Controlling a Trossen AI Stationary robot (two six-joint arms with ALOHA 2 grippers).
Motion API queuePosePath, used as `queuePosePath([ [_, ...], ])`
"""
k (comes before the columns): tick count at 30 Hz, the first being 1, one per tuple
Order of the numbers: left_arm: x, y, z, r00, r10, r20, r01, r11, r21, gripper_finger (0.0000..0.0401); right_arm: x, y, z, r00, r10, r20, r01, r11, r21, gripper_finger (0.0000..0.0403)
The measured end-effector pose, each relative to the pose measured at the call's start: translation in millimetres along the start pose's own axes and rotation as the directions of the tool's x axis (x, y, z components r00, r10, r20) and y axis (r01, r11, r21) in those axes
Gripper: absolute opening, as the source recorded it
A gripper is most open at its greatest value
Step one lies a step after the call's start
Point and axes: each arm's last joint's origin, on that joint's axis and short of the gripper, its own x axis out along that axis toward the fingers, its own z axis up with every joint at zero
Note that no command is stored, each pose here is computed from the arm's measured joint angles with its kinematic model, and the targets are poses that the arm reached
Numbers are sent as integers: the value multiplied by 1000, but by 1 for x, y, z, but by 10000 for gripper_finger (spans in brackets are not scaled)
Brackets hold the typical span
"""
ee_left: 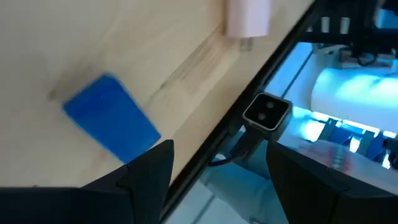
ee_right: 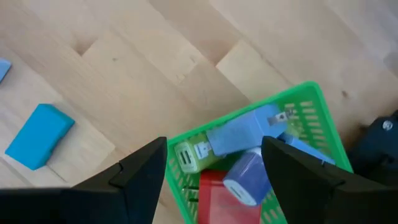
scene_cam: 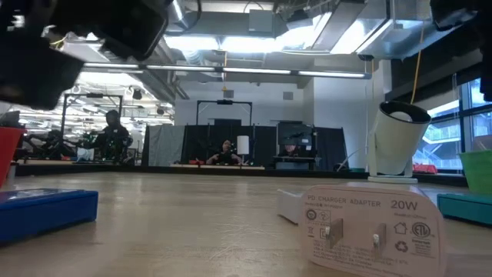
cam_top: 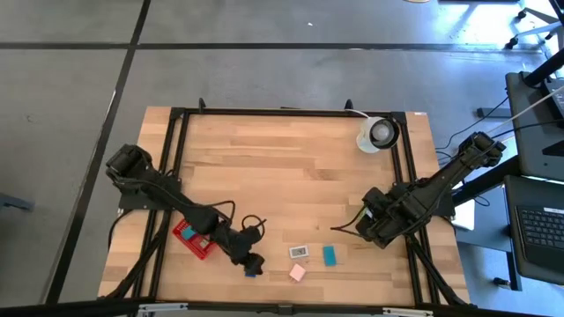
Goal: Pick & Place Office items
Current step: Put the blue digital clock into the red bin
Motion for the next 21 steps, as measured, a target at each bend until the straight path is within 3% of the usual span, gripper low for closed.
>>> queuePosePath([
  [5, 4, 4, -3, 999, 34, 2, -34, 994, -107, 252, 0, 0, 1, 1000, 2, 20, -2, 999, -32, 263],
  [13, 1, 23, -1, 971, 229, 62, -205, 941, -270, 252, 0, 0, 2, 997, -1, 75, 7, 998, -67, 263],
  [16, 0, 25, 1, 957, 251, 143, -195, 927, -322, 252, 0, 0, 2, 997, -2, 82, 8, 998, -68, 263],
  [21, 1, 23, -1, 947, 229, 224, -152, 937, -314, 252, 0, 0, 3, 996, -3, 92, 9, 998, -68, 263],
])
